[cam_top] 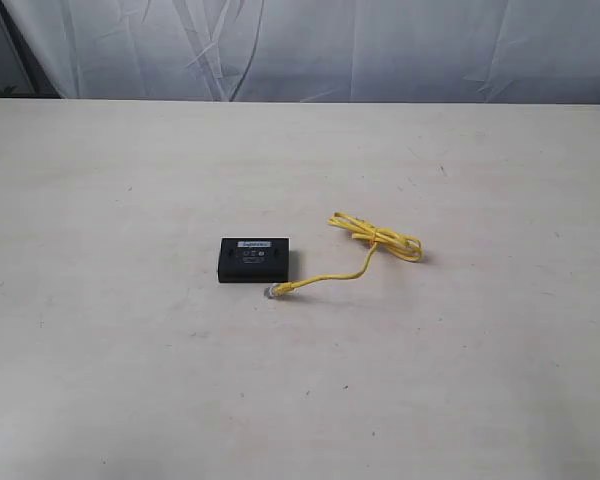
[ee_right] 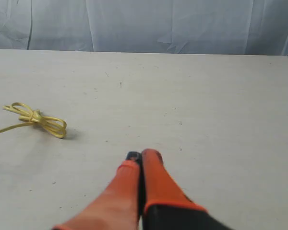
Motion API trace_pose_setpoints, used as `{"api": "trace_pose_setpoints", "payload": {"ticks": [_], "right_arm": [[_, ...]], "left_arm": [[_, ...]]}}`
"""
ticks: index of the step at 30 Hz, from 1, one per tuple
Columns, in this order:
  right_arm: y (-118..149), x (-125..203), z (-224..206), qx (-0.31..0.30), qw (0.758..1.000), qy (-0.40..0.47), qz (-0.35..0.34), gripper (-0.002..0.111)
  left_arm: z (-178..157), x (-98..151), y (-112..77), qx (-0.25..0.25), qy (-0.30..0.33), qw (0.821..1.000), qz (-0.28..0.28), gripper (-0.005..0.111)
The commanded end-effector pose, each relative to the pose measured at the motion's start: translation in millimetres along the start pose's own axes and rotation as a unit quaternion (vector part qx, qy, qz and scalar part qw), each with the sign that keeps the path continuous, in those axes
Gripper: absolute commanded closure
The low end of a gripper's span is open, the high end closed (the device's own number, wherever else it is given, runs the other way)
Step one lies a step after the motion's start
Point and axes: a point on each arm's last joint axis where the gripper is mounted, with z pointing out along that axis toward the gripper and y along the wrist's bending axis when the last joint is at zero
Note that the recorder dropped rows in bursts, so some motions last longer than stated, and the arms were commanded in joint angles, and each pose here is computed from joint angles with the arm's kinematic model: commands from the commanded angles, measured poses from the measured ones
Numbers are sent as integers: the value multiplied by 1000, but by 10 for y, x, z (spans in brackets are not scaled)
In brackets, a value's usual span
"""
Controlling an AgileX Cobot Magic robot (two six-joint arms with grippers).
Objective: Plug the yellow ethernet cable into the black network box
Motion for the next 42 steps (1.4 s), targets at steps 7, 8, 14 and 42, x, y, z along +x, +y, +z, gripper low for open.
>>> {"api": "trace_pose_setpoints", "payload": {"ticks": [7,8,14,42], "right_arm": [[-5,-10,-2,4,1000,-9,-1,109],[-5,-10,-2,4,1000,-9,-1,109],[-6,-10,-2,4,1000,-9,-2,109],[-9,-143,-14,7,997,-83,-4,109]], "left_arm": [[-1,-3,3,-2,-8,1000,2,107],[-1,-3,3,-2,-8,1000,2,107],[-1,-3,3,-2,-8,1000,2,107],[-1,-3,1,-1,-8,1000,2,107]]}}
